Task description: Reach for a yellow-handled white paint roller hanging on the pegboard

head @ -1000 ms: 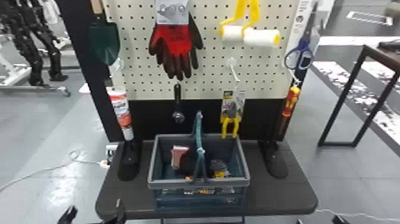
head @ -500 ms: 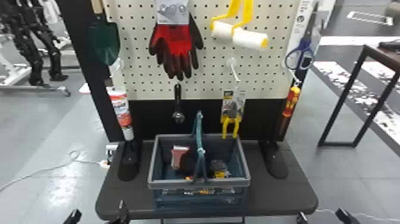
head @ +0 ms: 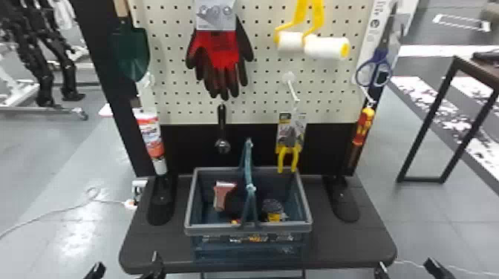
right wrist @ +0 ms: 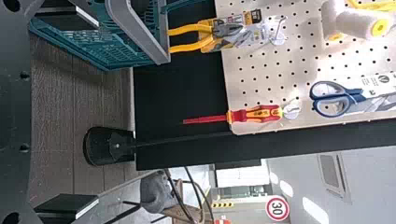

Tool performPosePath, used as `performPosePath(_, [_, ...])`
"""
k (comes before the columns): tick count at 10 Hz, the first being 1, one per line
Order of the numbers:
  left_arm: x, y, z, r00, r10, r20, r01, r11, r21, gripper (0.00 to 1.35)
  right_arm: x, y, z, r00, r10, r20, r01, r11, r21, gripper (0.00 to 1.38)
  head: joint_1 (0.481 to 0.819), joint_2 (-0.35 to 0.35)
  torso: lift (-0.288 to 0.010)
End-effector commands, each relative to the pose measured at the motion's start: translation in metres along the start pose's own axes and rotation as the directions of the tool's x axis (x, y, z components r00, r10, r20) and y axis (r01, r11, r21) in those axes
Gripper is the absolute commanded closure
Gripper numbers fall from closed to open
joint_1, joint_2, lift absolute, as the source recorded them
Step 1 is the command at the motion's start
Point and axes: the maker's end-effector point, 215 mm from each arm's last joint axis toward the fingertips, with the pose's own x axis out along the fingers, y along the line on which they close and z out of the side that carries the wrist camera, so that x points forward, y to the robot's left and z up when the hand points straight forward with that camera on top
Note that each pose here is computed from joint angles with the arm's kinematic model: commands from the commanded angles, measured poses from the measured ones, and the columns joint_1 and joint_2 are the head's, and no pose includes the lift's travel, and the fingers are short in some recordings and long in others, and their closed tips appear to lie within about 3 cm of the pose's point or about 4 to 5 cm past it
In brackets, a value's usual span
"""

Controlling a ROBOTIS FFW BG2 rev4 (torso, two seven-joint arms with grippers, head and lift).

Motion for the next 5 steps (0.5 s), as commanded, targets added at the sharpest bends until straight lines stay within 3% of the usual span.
performPosePath(1, [-0.0003,0.0011,0.0012,1.0,-0.001,0.003,0.001,1.0,0.003,0.0,0.0013,0.0011,0.0017,1.0,-0.002,0.005,0.002,1.0,0.007,0.0,0.549,0.0,-0.1])
performPosePath(5, [-0.0003,0.0005,0.0041,1.0,-0.003,0.016,0.003,1.0,0.005,0.0,0.0015,-0.0001,0.0008,1.0,-0.01,0.003,0.01,1.0,0.01,0.0,0.549,0.0,-0.1])
